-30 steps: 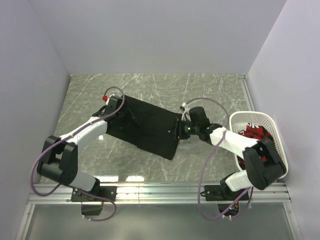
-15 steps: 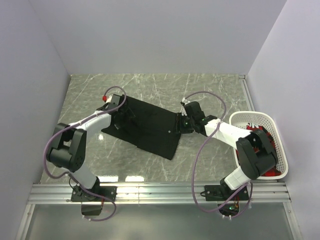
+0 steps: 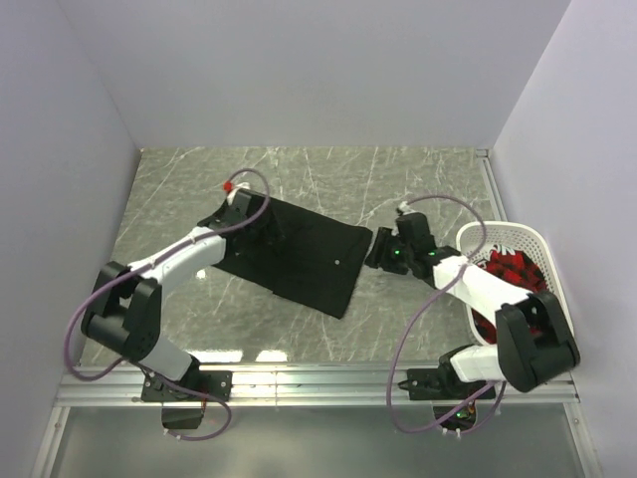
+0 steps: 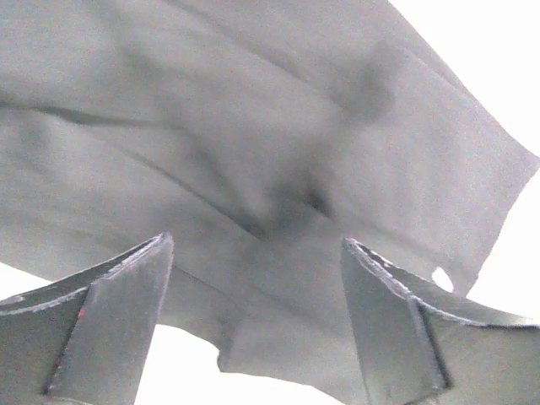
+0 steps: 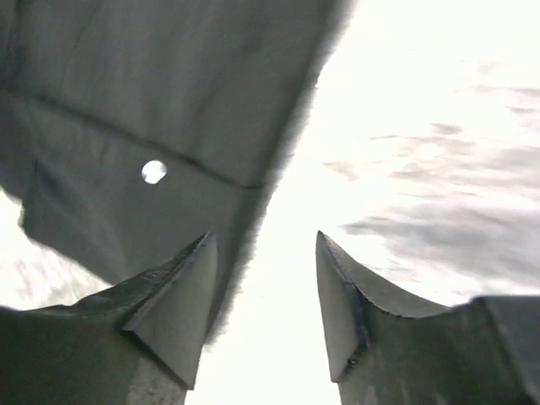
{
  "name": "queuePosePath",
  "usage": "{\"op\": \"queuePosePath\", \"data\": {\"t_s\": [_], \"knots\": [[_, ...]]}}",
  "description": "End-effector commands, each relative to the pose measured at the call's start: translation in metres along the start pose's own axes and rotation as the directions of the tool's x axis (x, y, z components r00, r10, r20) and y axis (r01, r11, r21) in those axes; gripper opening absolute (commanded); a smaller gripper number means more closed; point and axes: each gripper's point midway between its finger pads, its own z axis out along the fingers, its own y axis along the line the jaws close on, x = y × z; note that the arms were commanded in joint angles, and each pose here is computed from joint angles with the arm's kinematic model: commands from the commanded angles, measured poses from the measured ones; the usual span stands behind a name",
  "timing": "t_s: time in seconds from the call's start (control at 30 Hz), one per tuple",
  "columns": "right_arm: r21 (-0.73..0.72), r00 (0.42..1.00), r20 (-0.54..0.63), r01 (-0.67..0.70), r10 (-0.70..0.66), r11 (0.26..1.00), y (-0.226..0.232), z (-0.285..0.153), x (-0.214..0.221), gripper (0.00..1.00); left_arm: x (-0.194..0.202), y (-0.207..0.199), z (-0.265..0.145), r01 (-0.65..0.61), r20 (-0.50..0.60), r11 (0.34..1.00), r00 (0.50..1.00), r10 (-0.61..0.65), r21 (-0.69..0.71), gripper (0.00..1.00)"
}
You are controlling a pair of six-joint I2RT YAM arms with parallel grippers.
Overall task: Fold and stack the long sleeve shirts
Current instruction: Fold the shirt
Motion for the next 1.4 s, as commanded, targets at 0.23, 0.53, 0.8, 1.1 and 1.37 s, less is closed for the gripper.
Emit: {"op": "queuePosePath", "data": {"t_s": [0.23,0.53,0.8,1.1,1.37], "knots": [[0.019,0.949,0.277,-0.163,0.151,0.986,-0.027,-0.056,-0.049,0.82,0.091,-0.127,-0.072,-0.546,0.127,0.809,0.837,0.531,0.217,0.98],[0.004,0.904,0.385,-0.203,0.186,0.979,-0.032,-0.089,-0.057,0.87,0.183,-0.159,-0.093,-0.836,0.193,0.517,0.547,0.815,0.182,0.88],[0.021,0.874,0.445,-0.228,0.195,0.973,-0.044,-0.101,-0.059,0.87,0.225,-0.156,-0.076,-0.900,0.154,0.395,0.424,0.893,0.185,0.71],[0.005,0.879,0.424,-0.243,0.218,0.970,-0.046,-0.094,-0.053,0.86,0.239,-0.143,-0.056,-0.925,0.093,0.346,0.363,0.927,0.159,0.57],[-0.042,0.890,0.384,-0.248,0.244,0.968,-0.040,-0.082,-0.047,0.86,0.247,-0.127,-0.046,-0.934,0.042,0.329,0.337,0.940,0.141,0.44]]}}
